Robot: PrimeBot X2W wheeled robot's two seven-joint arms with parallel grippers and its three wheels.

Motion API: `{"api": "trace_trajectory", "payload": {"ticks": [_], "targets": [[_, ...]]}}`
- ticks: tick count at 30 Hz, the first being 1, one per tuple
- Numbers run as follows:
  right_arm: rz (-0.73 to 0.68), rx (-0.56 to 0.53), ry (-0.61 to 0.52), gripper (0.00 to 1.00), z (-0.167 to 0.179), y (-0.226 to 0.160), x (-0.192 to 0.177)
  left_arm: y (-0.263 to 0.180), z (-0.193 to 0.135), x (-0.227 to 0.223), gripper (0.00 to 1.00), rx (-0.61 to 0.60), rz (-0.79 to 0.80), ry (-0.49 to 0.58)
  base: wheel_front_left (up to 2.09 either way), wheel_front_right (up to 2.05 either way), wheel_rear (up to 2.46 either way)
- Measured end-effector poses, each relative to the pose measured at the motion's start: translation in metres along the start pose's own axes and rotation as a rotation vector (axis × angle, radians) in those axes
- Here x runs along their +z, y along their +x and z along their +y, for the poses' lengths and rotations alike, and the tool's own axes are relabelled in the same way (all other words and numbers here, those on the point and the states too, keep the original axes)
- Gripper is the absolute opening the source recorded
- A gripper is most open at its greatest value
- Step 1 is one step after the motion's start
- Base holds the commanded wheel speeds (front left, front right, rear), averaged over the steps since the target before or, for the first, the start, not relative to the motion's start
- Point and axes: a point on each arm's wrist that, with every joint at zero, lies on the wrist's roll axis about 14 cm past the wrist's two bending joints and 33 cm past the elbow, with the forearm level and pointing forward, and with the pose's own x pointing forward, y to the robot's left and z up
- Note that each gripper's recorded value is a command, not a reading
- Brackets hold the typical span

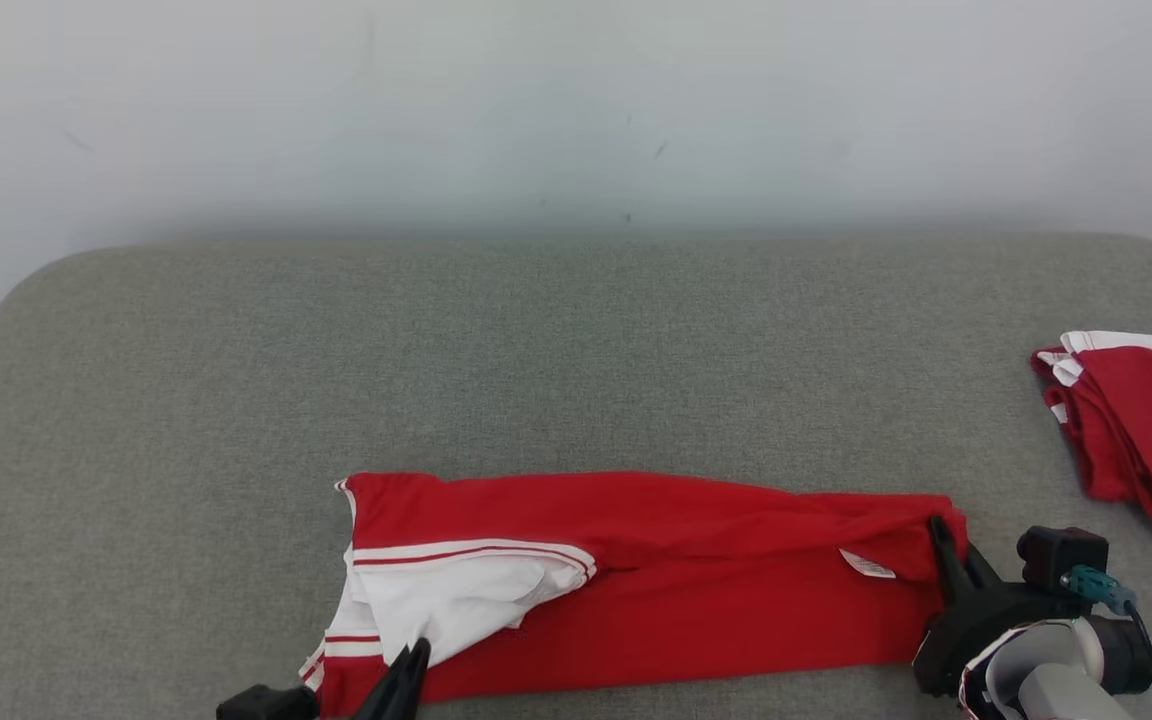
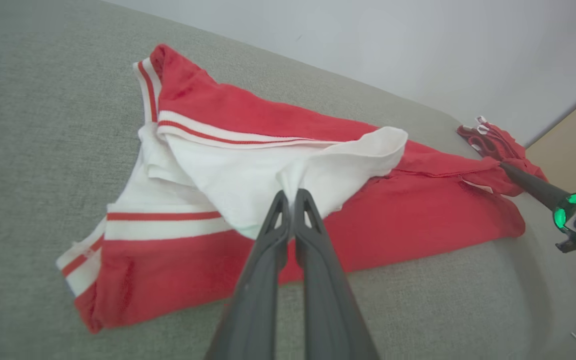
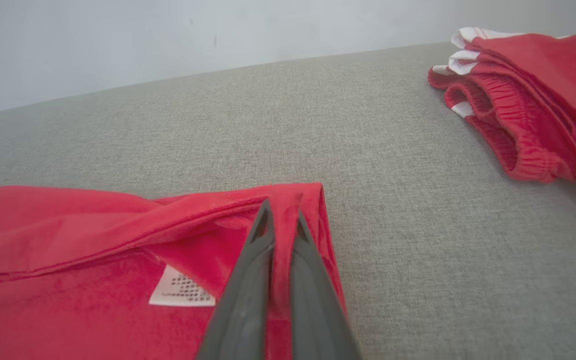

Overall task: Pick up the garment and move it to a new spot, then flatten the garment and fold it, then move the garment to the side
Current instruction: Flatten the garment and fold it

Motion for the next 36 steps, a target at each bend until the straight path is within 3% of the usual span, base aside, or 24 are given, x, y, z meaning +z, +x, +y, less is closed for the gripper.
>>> {"api": "trace_trajectory", "payload": {"ticks": [3, 4, 5, 6, 7, 12, 21, 36], "targets": [[0.013, 0.002, 0.010, 0.00, 0.002, -0.005, -0.008, -0.005, 0.004, -0.003, 0.00, 0.015, 0.001, 0.006, 0.00, 0.00, 0.00], [0.015, -0.001, 0.016, 0.06, 0.002, -0.006, -0.010, -0.006, 0.004, -0.004, 0.17, 0.020, 0.000, 0.007, 0.00, 0.00, 0.00], [0.015, -0.008, 0.027, 0.49, 0.001, -0.007, -0.012, -0.007, 0.005, -0.003, 0.72, 0.026, -0.008, 0.006, 0.00, 0.00, 0.00], [0.013, -0.012, 0.037, 0.89, 0.000, -0.008, -0.012, -0.007, 0.006, -0.002, 1.00, 0.029, -0.014, 0.012, 0.00, 0.00, 0.00], [0.006, -0.017, 0.048, 1.00, -0.001, -0.008, -0.010, -0.007, 0.007, 0.000, 1.00, 0.034, -0.022, 0.025, 0.00, 0.00, 0.00], [-0.054, -0.023, 0.078, 1.00, -0.003, -0.008, 0.005, -0.009, 0.027, 0.025, 1.00, 0.116, -0.098, 0.149, 0.00, 0.00, 0.00], [-0.170, -0.043, 0.102, 1.00, -0.009, -0.008, 0.038, -0.016, 0.041, 0.049, 1.00, 0.238, -0.188, 0.274, 0.00, 0.00, 0.00], [0.100, -0.080, 0.133, 1.00, -0.007, -0.013, -0.044, -0.014, 0.041, 0.036, 1.00, 0.249, -0.157, 0.298, 0.00, 0.00, 0.00]]}}
